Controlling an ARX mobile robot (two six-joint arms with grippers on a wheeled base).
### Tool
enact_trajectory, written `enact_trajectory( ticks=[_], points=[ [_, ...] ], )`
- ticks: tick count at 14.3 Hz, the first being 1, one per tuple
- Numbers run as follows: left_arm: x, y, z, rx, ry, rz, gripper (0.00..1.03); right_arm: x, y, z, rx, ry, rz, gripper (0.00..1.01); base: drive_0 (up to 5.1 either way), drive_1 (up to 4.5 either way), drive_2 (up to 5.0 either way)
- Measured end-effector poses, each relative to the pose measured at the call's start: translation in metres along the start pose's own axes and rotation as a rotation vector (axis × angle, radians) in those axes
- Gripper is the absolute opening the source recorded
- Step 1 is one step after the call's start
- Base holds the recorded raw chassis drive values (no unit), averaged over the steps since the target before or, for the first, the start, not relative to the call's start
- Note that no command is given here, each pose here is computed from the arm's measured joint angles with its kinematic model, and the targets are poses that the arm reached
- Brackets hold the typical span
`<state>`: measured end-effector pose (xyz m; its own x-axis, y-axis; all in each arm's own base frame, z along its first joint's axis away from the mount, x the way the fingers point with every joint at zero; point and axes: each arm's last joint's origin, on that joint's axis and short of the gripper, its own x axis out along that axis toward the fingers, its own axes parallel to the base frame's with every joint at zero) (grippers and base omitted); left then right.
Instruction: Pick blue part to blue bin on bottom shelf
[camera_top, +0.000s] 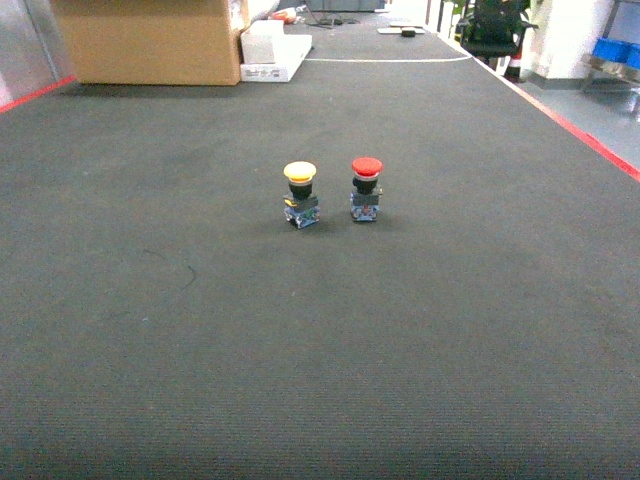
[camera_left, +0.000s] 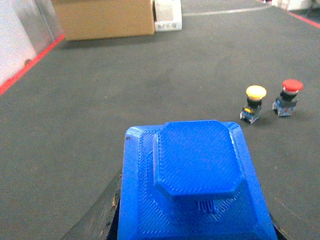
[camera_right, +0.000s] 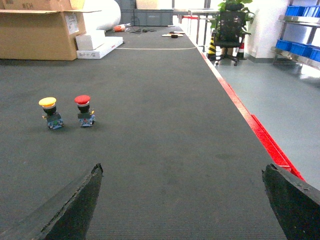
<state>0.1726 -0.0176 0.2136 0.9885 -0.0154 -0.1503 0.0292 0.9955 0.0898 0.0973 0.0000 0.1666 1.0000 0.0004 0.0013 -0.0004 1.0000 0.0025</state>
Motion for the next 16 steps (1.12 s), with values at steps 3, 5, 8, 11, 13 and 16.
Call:
enact_trajectory(
  ticks=[3, 5, 8, 11, 13, 16],
  points=[
    [-0.072, -0.001, 0.007, -0.059, -0.050, 0.037, 0.44, 0.000, 0.000, 0.000, 0.000, 0.000, 0.000, 0.98, 0.0, 0.00, 0.0],
    [-0.077, 0.003, 0.003, -0.114, -0.058, 0.083, 0.44, 0.000, 0.000, 0.000, 0.000, 0.000, 0.000, 0.98, 0.0, 0.00, 0.0],
    [-0.075, 0.001, -0.003, -0.116, -0.033, 0.076, 0.44, 0.000, 0.000, 0.000, 0.000, 0.000, 0.000, 0.98, 0.0, 0.00, 0.0],
    [-0.075, 0.001, -0.003, -0.118, -0.031, 0.076, 0.44, 0.000, 0.000, 0.000, 0.000, 0.002, 0.000, 0.98, 0.1, -2.68, 2.9],
    [-0.075, 0.001, -0.003, -0.119, -0.035, 0.075, 0.44, 0.000, 0.000, 0.000, 0.000, 0.000, 0.000, 0.98, -0.3, -0.27, -0.3],
    [-0.076, 0.002, -0.003, -0.120, -0.037, 0.081, 0.44, 0.000, 0.000, 0.000, 0.000, 0.000, 0.001, 0.98, -1.8, -1.79, -1.8]
  ],
)
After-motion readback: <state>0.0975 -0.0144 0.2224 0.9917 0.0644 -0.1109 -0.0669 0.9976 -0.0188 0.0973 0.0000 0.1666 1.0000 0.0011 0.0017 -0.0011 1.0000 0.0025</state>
